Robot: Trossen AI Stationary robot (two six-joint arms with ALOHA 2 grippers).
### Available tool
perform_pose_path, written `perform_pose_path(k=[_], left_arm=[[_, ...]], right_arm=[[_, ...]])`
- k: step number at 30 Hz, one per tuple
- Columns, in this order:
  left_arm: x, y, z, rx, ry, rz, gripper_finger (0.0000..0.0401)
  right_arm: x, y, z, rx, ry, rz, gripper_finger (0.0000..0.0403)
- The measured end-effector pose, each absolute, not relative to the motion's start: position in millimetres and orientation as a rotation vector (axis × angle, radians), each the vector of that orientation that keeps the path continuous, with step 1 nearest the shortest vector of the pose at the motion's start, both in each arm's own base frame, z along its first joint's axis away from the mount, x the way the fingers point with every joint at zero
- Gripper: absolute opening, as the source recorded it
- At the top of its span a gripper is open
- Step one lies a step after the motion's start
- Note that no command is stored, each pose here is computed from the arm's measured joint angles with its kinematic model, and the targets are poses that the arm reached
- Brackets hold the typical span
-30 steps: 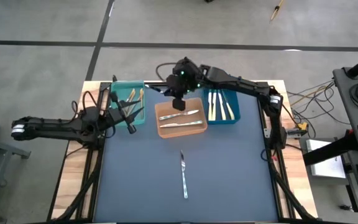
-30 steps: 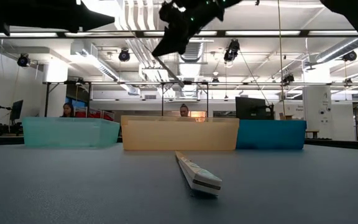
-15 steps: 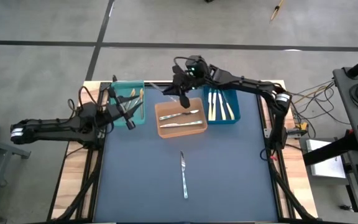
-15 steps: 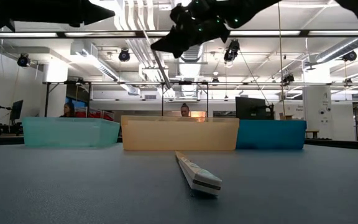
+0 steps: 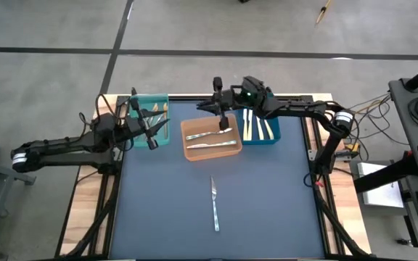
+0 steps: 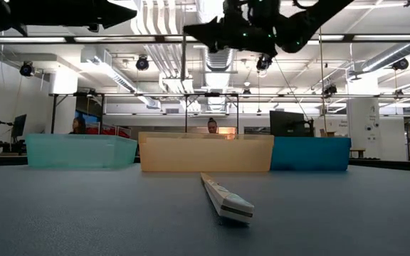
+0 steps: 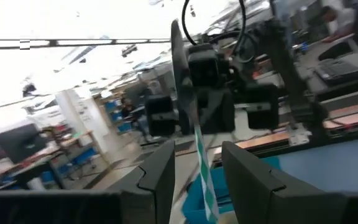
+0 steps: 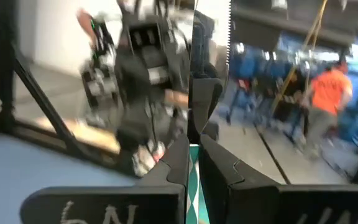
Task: Sort silverware by color (type)
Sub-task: Put the white knife in the orange bin
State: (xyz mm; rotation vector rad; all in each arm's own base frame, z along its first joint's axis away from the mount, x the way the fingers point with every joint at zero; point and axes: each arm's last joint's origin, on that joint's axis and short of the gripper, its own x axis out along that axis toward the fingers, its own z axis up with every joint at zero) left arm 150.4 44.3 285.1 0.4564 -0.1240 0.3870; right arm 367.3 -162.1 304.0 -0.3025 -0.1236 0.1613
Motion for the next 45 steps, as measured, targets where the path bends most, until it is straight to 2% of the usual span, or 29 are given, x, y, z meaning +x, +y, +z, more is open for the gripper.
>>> perform_pose_path(k=[9,18,25,31,36,40,45], left_arm=[[160,50,280,0.317,-0.120,0.293,0.0114],[181,51,271,0.206,-0.106,0.085,0.0114],[205,57,268,0.148,-0.078,0.021,0.0114],[226,58,268,0.123,-0.062,-0.195,0.0114],[240,61,266,0.066,-0.030,-0.250,0.0114],[250,60,265,0.044,-0.014,-0.424,0.0114],[262,63,266,0.004,0.001,-0.478,0.0114]], right_arm=[[361,-147,300,-0.286,-0.261,0.302,0.0013],[367,-119,306,-0.260,-0.322,0.464,0.0013],[373,-98,306,-0.247,-0.324,0.523,0.0013],[376,-91,303,-0.242,-0.301,0.547,0.0013],[377,-84,303,-0.263,-0.307,0.579,0.0013],[378,-81,303,-0.292,-0.318,0.592,0.0013],[378,-81,302,-0.292,-0.317,0.590,0.0013]])
